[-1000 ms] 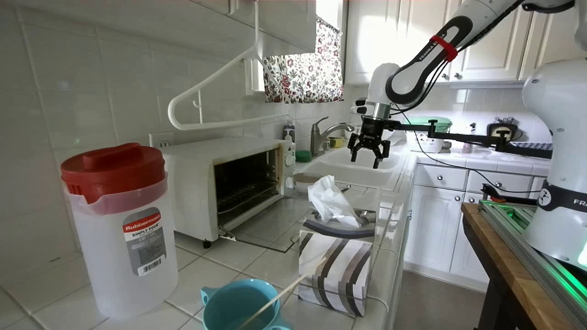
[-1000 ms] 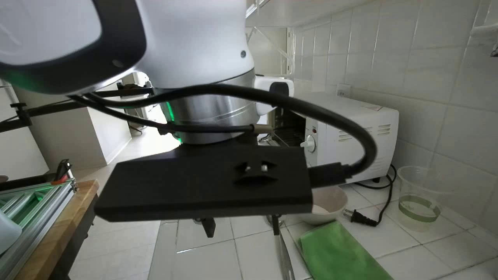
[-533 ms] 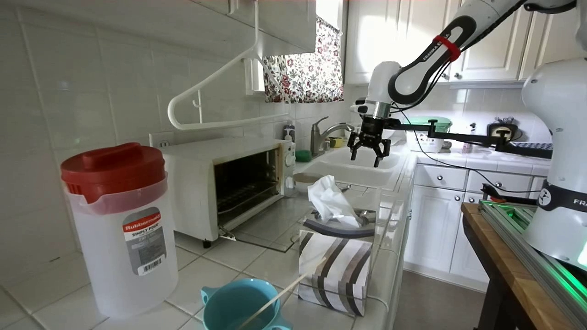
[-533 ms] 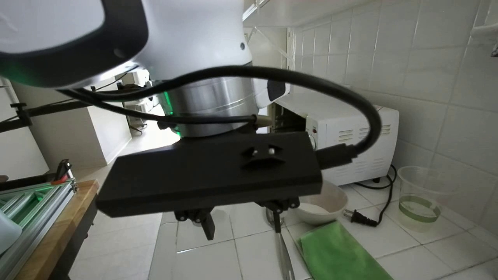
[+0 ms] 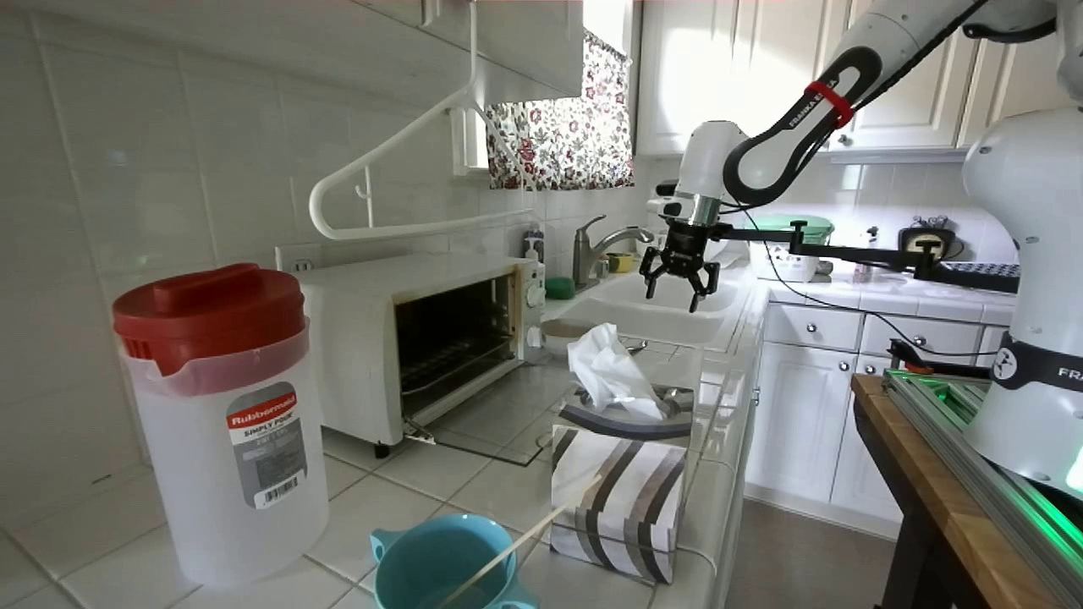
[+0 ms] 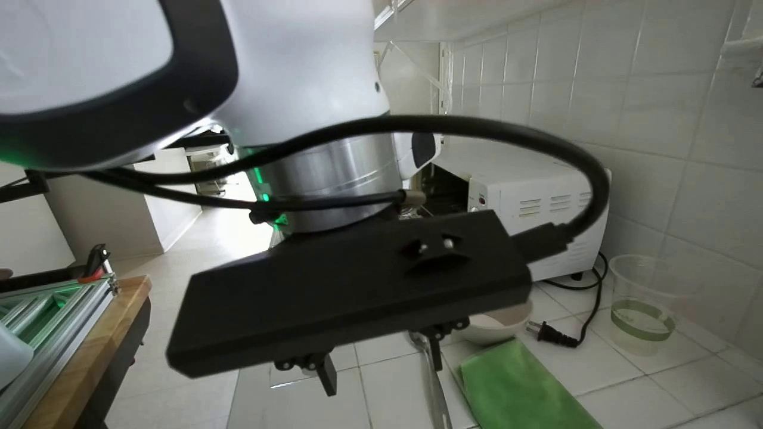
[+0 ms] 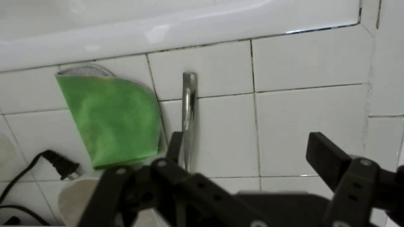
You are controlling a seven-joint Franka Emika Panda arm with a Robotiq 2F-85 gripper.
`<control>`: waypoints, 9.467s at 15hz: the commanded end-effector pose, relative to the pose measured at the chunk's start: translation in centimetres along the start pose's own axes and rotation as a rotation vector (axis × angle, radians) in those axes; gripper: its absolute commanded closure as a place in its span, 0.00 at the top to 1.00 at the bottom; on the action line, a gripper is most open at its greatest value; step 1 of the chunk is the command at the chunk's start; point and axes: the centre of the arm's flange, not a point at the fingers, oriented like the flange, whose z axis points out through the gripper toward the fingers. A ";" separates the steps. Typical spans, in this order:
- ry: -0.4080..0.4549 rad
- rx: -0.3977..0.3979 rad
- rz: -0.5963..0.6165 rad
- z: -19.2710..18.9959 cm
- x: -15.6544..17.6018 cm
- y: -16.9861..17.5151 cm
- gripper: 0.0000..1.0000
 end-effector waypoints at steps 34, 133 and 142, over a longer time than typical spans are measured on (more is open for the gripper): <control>-0.012 0.172 -0.049 7.6 4.5 5.3 1.00; -0.599 0.238 -0.202 -5.5 3.3 9.7 0.05; -0.769 0.115 -0.326 -5.1 5.7 14.6 0.05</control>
